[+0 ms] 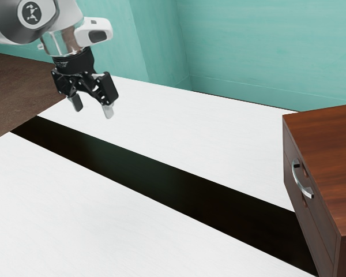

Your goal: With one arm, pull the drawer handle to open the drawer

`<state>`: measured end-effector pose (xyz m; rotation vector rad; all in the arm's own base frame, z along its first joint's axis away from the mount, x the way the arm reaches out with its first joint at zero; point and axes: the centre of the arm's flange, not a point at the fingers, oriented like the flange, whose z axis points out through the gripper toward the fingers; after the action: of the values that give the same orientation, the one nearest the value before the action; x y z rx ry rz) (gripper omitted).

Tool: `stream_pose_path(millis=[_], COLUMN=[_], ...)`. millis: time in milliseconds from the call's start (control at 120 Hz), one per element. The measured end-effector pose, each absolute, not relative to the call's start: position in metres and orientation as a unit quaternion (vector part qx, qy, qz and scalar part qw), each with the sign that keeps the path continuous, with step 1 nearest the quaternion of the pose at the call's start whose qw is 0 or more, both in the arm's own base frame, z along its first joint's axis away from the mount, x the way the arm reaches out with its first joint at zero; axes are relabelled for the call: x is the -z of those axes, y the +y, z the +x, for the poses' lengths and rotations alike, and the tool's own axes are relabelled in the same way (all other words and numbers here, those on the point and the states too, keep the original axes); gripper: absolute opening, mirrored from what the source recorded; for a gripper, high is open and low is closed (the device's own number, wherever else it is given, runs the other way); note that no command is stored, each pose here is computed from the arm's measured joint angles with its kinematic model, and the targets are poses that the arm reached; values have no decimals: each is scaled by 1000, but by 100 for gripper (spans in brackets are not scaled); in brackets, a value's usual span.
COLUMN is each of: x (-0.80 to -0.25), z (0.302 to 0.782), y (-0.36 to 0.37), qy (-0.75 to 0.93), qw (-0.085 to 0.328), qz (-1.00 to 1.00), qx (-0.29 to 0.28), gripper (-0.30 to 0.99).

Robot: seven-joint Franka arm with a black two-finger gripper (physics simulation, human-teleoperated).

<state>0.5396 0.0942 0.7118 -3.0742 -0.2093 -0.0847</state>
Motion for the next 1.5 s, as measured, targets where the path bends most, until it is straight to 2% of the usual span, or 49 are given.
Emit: stream_pose_path(millis=[217,267,367,492,675,783,883,942,1033,1150,1250,1400,1500], x=[-714,-742,-837,-859,-850,-821,-737,-679,-623,-620,-600,-599,-597], z=[539,530,487,468,479,498,512,497,468,451,444,457,471], y=[93,89,74,56,35,24,14,14,8,-8,-16,-42,-67], qy=[-64,-62,-53,-36,-13,-2,10,6,-16,-49,-101,-168,-196], qw=[30,33,39,36,33,31,25,17,-19,-47,-106,-211,-257], qz=[-997,-996,-985,-983,-986,-991,-997,-999,-999,-996,-987,-956,-936], qx=[29,57,158,177,165,133,69,42,26,55,63,117,138], gripper=[69,69,69,69,69,69,69,69,69,69,69,69,69])
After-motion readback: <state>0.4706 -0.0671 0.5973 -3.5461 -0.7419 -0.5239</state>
